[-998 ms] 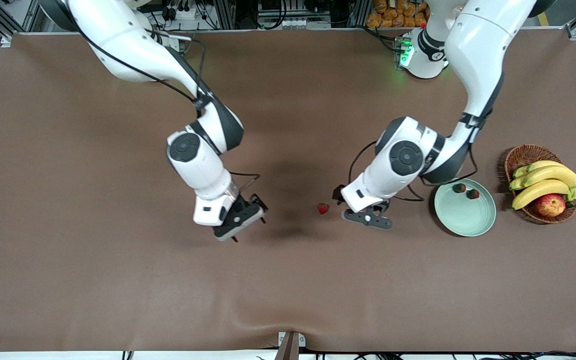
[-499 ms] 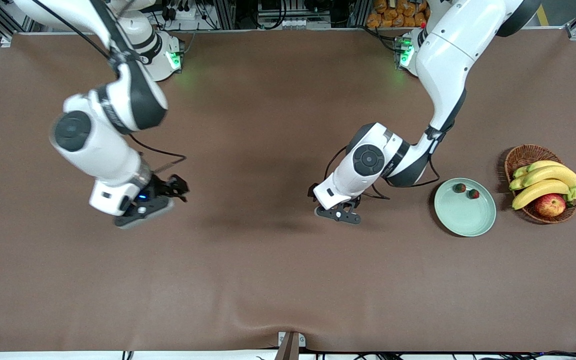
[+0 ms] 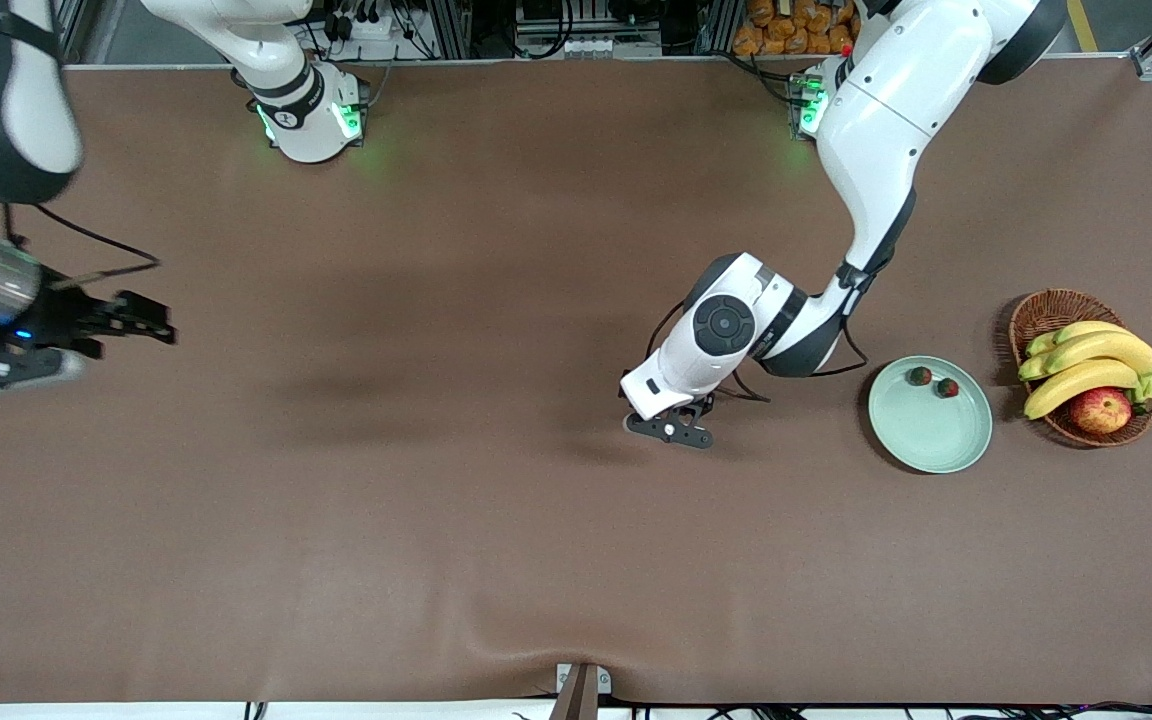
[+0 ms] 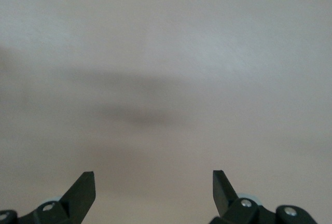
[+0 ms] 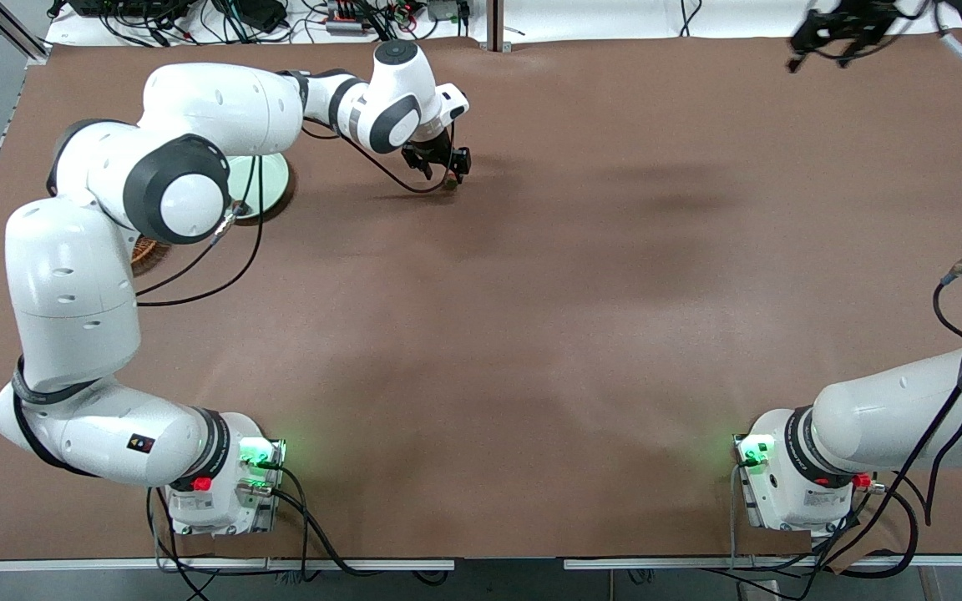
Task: Collect all strawberries into plate
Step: 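Grasp the strawberry with the left gripper while the right gripper withdraws, then carry the strawberry to the plate and open the left gripper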
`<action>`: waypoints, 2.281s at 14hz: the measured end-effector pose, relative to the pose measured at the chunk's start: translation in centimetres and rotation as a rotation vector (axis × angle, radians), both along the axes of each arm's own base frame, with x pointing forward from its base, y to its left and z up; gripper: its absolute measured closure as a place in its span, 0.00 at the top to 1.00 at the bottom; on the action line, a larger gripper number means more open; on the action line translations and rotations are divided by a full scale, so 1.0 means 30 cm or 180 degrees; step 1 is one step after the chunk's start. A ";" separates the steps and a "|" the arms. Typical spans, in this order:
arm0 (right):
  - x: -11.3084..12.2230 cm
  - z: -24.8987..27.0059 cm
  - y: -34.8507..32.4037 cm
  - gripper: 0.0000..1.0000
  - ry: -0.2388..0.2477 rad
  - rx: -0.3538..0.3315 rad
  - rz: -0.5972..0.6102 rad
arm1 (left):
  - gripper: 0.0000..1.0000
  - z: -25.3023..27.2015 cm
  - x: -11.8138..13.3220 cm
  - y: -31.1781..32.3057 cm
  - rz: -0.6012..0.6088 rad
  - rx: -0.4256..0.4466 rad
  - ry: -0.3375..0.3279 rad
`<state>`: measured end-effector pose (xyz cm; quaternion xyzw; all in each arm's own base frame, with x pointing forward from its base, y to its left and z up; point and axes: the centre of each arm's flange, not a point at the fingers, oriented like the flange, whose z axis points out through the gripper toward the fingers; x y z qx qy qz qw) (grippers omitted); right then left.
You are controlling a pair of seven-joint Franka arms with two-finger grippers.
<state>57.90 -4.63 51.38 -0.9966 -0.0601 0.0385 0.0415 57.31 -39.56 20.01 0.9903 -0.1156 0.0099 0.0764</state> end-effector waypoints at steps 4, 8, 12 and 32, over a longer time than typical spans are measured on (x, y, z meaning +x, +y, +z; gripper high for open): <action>-0.090 0.135 -0.105 1.00 0.0181 0.0036 -0.0225 | 0.65 -0.039 0.001 -0.025 -0.0029 0.0031 -0.0029; -0.152 0.261 -0.076 1.00 0.0300 0.0008 -0.0589 | 0.59 -0.047 0.004 -0.023 -0.0062 0.0068 -0.0056; -0.150 0.360 0.004 1.00 0.0189 -0.0052 -0.0474 | 0.48 -0.056 0.003 -0.021 -0.0062 0.0075 -0.0048; -0.137 0.393 0.058 1.00 0.0096 -0.0289 -0.0301 | 0.32 0.227 0.218 0.819 -0.0106 0.0426 -0.0053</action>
